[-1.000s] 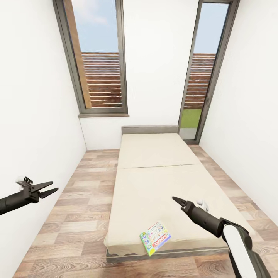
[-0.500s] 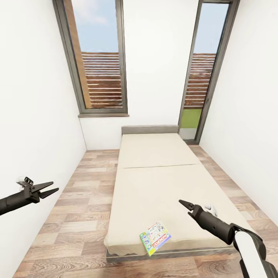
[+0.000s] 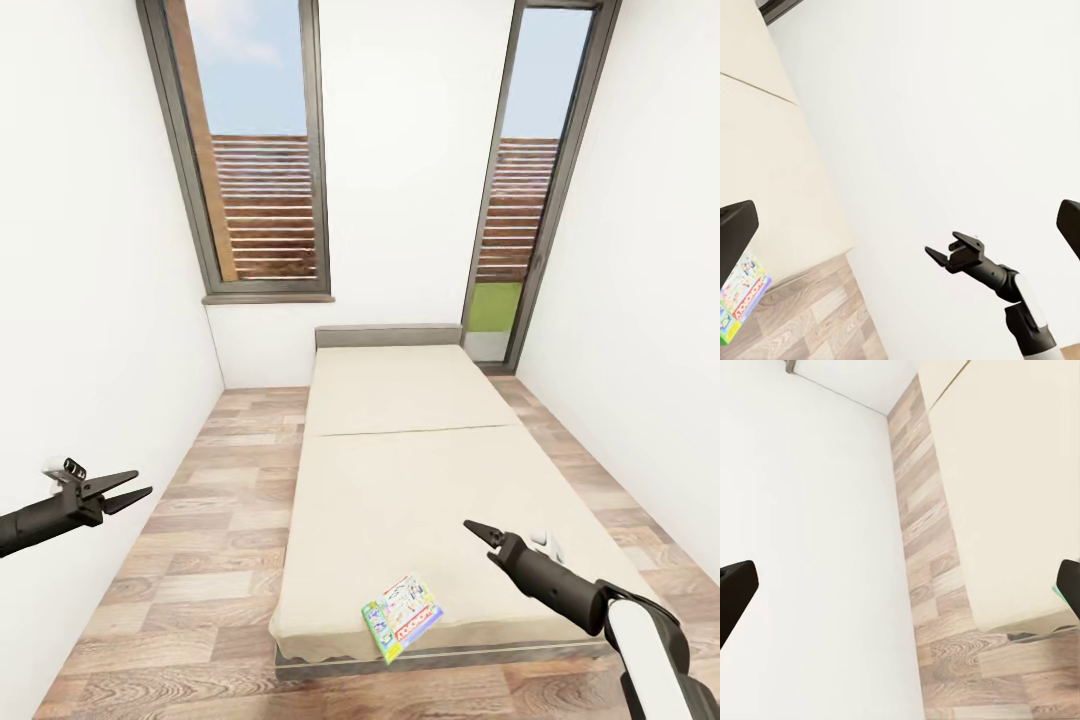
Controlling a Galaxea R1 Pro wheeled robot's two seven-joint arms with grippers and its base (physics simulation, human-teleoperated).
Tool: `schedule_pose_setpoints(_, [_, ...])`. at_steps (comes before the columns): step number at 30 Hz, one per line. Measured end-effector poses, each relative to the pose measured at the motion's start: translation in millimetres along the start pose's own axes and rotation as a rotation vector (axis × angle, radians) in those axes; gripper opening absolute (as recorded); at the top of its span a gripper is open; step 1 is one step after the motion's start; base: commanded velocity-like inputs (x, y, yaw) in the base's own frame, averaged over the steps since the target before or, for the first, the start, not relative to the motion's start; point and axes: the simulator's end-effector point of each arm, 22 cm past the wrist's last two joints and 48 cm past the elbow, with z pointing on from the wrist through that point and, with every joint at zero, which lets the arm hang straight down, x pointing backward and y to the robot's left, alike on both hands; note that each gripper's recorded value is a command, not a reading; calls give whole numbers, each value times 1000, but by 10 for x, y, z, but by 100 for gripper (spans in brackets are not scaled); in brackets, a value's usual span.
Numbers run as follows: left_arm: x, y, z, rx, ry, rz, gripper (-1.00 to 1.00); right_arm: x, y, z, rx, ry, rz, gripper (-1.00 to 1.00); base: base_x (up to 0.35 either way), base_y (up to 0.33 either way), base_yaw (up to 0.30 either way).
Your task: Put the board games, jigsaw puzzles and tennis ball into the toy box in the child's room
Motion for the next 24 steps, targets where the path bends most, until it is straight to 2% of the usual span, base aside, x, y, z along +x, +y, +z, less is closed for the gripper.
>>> schedule_pose_setpoints(11, [1,31,8,-4,1,0,100,109,-213,86,29,27,45,100,0,0,0])
schedule_pose_setpoints(18, [4,82,25,-4,1,-1,100,50,-354,106,43,14,69,100,0,0,0])
schedule_pose_setpoints(21, [5,106,32,-4,1,-1,100,-2,-453,84,55,-2,87,100,0,0,0])
schedule_pose_setpoints(24, [9,130,39,-4,2,-2,100,-10,-647,64,79,-11,127,100,0,0,0])
